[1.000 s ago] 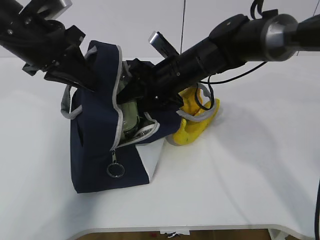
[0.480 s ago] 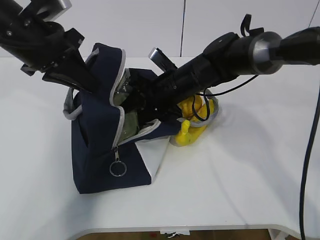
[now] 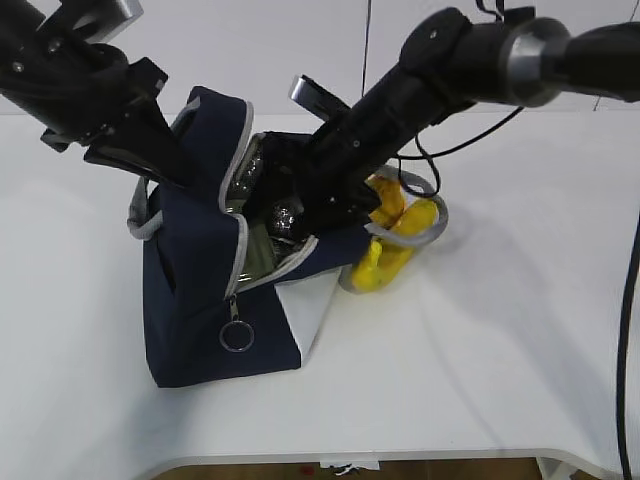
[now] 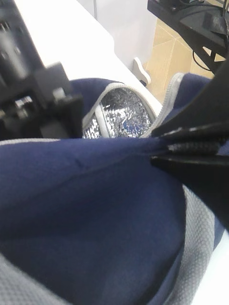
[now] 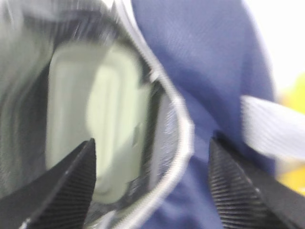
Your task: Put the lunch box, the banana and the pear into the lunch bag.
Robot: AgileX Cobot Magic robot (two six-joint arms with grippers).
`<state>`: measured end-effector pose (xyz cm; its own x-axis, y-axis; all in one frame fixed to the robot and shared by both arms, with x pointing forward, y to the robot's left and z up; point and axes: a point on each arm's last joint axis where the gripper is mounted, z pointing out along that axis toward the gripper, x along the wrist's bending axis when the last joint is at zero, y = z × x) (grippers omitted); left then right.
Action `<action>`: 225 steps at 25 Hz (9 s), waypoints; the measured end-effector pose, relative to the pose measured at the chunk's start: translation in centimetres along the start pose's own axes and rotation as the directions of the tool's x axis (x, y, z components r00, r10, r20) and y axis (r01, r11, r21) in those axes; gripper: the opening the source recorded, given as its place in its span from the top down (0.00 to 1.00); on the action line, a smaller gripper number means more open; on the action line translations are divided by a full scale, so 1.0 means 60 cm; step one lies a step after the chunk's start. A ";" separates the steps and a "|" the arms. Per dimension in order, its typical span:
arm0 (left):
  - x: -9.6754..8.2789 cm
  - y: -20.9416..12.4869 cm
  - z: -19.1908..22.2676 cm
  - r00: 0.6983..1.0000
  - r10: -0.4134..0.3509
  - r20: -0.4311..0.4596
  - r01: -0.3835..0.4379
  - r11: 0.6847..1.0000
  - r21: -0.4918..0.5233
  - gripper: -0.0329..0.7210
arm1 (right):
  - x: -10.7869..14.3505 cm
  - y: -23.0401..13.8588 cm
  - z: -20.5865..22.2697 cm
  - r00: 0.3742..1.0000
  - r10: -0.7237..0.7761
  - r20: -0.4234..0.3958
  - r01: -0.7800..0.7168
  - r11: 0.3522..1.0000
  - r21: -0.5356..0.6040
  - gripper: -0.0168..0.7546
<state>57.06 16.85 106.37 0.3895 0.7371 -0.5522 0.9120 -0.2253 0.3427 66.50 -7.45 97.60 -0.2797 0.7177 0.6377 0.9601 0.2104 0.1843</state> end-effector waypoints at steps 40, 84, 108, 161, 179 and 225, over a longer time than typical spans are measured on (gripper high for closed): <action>0.017 -0.010 -0.002 0.992 0.069 -0.110 -0.060 0.995 0.075 0.94 | -0.016 -0.115 -0.219 0.728 0.253 0.637 -0.191 0.967 -0.166 0.25; 0.019 -0.011 -0.002 0.990 0.075 -0.121 -0.066 0.995 0.081 0.94 | -0.126 -0.047 -0.051 0.640 0.675 0.368 -0.515 0.731 -0.447 0.25; 0.020 -0.011 -0.002 0.989 0.079 -0.127 -0.069 0.994 0.084 0.94 | -0.149 -0.066 -0.040 0.572 0.646 0.505 -0.523 0.762 -0.382 0.25; 0.020 -0.012 -0.002 0.989 0.080 -0.126 -0.068 0.993 0.091 0.94 | 0.106 0.031 -0.171 0.986 -0.061 -0.153 0.016 0.960 -0.281 0.60; 0.003 -0.007 0.000 1.000 0.019 -0.019 -0.018 0.999 0.046 0.94 | 0.065 0.048 -0.042 0.994 -0.104 -0.042 0.091 0.966 -0.242 0.59; 0.004 -0.012 -0.005 0.998 0.042 -0.046 -0.039 0.997 0.074 0.94 | -0.051 0.053 -0.210 0.877 0.113 0.466 -0.006 0.974 -0.225 0.25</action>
<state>56.44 17.40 106.21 0.4215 0.7552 -0.5020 0.9032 -0.3001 0.3068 70.42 -17.34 105.67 -0.1380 0.9630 0.2317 0.9375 0.0516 0.3441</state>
